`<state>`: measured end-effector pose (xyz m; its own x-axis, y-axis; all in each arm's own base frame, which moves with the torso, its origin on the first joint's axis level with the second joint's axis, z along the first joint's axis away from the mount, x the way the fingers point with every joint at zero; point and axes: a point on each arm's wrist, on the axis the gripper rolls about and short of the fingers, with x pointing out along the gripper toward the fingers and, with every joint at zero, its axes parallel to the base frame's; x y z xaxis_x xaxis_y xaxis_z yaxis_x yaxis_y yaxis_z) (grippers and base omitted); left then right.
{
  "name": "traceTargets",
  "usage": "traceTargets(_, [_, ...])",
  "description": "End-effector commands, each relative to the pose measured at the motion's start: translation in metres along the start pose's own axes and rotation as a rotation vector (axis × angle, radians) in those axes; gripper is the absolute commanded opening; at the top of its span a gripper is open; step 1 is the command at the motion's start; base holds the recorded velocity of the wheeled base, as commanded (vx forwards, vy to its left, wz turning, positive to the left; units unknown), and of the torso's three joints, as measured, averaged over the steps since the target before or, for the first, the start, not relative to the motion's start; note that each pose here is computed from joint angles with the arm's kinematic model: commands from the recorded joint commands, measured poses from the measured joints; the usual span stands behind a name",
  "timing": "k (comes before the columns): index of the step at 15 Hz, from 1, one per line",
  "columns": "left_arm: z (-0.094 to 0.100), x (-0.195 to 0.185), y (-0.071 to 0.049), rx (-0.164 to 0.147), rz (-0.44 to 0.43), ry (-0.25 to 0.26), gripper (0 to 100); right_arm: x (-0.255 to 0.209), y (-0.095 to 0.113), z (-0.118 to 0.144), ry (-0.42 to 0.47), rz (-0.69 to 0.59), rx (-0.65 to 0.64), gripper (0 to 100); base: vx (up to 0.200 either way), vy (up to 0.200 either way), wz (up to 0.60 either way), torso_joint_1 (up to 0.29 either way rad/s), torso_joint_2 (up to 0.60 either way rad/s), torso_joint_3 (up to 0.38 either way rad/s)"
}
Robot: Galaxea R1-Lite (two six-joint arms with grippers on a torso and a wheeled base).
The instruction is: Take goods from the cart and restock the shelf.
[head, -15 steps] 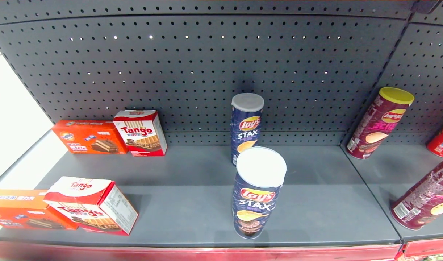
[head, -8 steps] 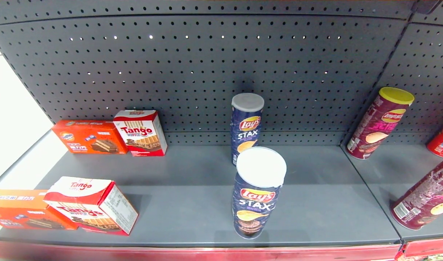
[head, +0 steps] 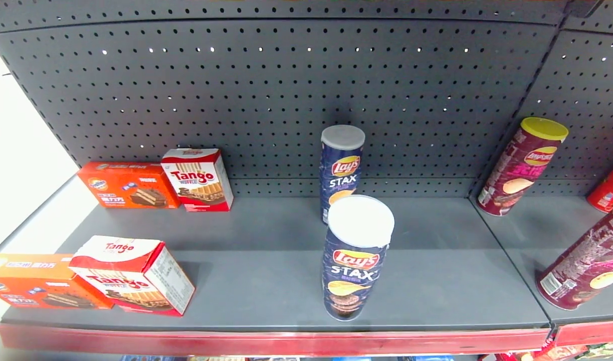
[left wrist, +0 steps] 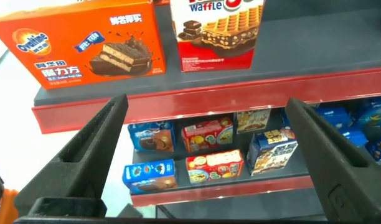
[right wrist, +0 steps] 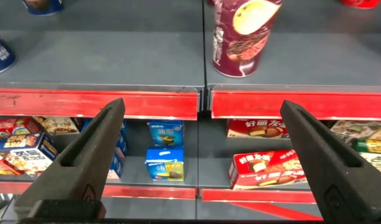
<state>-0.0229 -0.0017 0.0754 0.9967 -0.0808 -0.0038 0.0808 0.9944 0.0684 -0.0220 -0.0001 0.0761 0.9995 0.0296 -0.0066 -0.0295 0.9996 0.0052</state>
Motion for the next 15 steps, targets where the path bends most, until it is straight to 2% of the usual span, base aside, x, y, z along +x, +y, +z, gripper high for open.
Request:
traceTargets(1, [0.0001,-0.0001,0.0000,0.000,0.001,-0.001,100,0.0001,0.0000,0.0001,0.001,0.001,0.001,100,0.000,0.000,0.00,0.000,0.00,0.000])
traceTargets(2, [0.0001,-0.0001,0.0001,-0.009,0.003,-0.001,100,0.0001,0.0000,0.0001,0.001,0.001,0.001,100,0.000,0.000,0.00,0.000,0.00,0.000])
traceTargets(15, [0.0001,-0.0001,0.0000,0.000,0.000,-0.001,100,0.0001,0.0000,0.0001,0.001,0.001,0.000,100,0.000,0.000,0.00,0.000,0.00,0.000])
